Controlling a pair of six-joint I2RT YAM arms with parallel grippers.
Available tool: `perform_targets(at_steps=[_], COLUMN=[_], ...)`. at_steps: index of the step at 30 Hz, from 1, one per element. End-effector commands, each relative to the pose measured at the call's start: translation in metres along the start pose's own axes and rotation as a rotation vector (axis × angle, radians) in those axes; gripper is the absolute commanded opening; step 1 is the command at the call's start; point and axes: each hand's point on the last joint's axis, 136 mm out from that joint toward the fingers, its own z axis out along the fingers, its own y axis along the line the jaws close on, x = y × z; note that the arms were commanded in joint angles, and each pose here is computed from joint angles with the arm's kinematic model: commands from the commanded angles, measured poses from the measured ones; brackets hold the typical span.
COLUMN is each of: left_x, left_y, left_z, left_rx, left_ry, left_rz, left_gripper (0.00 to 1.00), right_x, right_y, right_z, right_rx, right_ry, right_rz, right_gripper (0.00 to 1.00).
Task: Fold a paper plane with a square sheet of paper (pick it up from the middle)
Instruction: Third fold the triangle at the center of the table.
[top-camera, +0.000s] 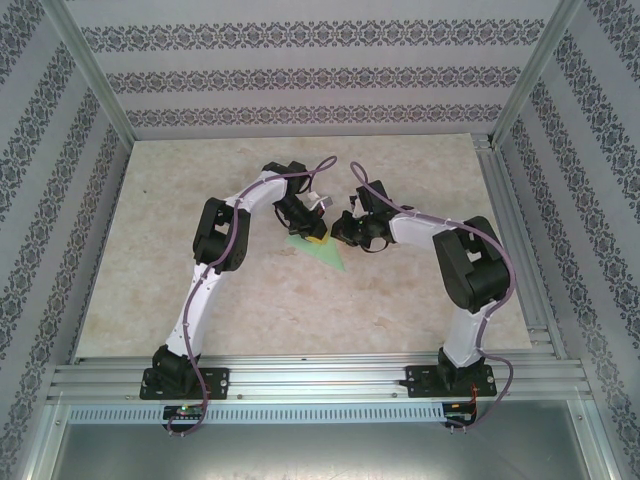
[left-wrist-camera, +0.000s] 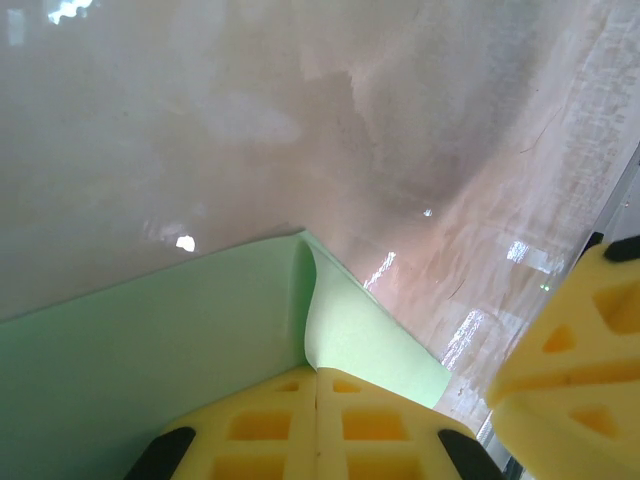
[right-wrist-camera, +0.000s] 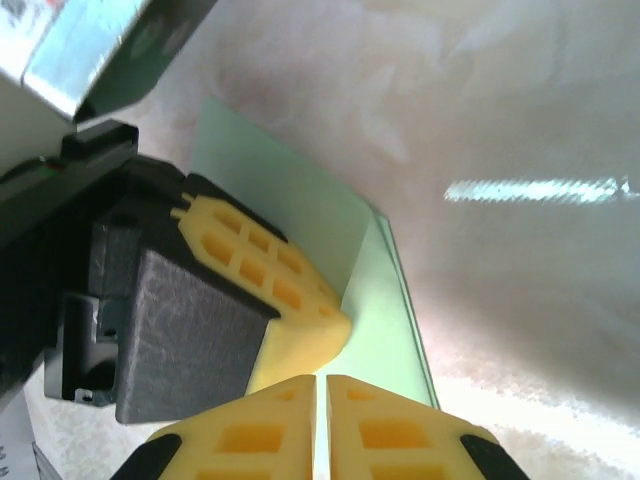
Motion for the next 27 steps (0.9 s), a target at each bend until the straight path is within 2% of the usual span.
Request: perform_targets(at_steps=[1,8,19,27], left_x=[0.000,0.001,0.001,0.001], left_y=[0.016,0.016,0.016,0.016], left_z=[0.001,0.000,0.000,0.000], left_rx=[-0.027,-0.029,-0.031,-0.031], left_ry=[0.008,0.008,0.007,0.009], left_rz=[-0.007,-0.007,-0.008,-0.008], left_gripper=[0.01,0.01,0.01,0.01], right_x=[0.020,0.044,0.057,0.083], right_y=[-0.007,-0.032,0.000,-0.044], right_z=[0.010,0.022,-0.004,0.008], right_rx=[-0.022,0.031,-0.011,0.118], right_ry=[0.038,0.086,0.095,0.156], right_rz=[0.023,0.052,-0.035,-0.011], right_gripper=[0.12,0.12,0.13,0.13])
